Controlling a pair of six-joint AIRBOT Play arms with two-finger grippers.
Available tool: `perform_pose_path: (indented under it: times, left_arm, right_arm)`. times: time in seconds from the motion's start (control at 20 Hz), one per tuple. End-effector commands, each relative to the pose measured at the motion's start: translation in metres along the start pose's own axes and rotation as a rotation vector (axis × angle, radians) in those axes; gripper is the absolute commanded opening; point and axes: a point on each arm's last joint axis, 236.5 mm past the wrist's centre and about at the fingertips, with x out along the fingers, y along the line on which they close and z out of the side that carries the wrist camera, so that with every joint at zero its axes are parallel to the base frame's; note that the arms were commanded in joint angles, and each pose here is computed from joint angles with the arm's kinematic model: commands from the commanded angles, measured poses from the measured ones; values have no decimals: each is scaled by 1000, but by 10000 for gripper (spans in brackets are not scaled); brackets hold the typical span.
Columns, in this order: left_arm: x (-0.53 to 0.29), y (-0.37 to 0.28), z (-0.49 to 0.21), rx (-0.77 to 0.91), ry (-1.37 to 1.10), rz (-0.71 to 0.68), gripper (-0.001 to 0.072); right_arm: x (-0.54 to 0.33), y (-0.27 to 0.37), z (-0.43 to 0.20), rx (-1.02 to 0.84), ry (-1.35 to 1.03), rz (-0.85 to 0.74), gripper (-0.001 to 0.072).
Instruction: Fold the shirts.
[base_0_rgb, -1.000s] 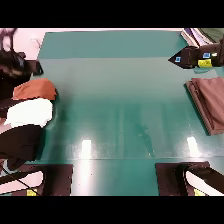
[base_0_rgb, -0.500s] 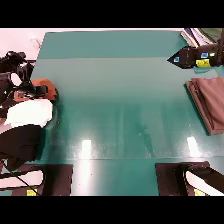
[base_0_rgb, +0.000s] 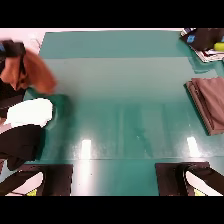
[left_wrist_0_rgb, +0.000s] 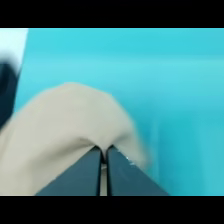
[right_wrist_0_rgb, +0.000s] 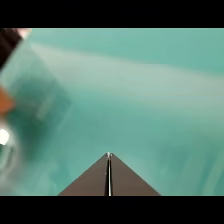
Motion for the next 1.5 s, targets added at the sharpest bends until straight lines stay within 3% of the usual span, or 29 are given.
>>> perform_pose_path:
  times: [0.0, 0.2, 0.45, 0.5, 0.55, 0.6, 0.7, 0.9, 1.1, 1.3, 1.45]
  left_arm:
    - [-87, -77, 54, 120, -162, -182, 20]
    - [-98, -189, 26, 241, -104, -448, 20]
    - [-73, -358, -87, 451, 132, -751, 25]
    - [-65, -381, -104, 468, 153, -783, 85]
    - [-54, -395, -115, 464, 167, -795, 399]
    - [-44, -397, -117, 435, 179, -784, 514]
    - [-21, -368, -105, 352, 208, -712, 514]
    - [37, -221, -87, 118, 363, -421, 514]
    - [60, -118, -149, -54, 569, -259, 514]
    - [46, -103, -280, -140, 795, -233, 515]
    - [38, -128, -358, -320, 909, -287, 515]
  right_arm:
    - [-36, 23, 43, -63, -128, 12, 22]
    - [-65, 40, 68, -110, -208, 20, 22]
    - [-72, 45, 66, -125, -193, 25, 22]
    - [-72, 45, 63, -125, -180, 26, 22]
    - [-71, 45, 60, -125, -169, 26, 22]
    - [-71, 45, 59, -125, -162, 26, 22]
    - [-70, 45, 55, -125, -146, 26, 22]
    - [-70, 45, 51, -125, -130, 27, 22]
    - [-70, 45, 51, -125, -130, 27, 22]
    - [-70, 44, 52, -125, -134, 27, 22]
    - [-69, 44, 52, -125, -133, 27, 22]
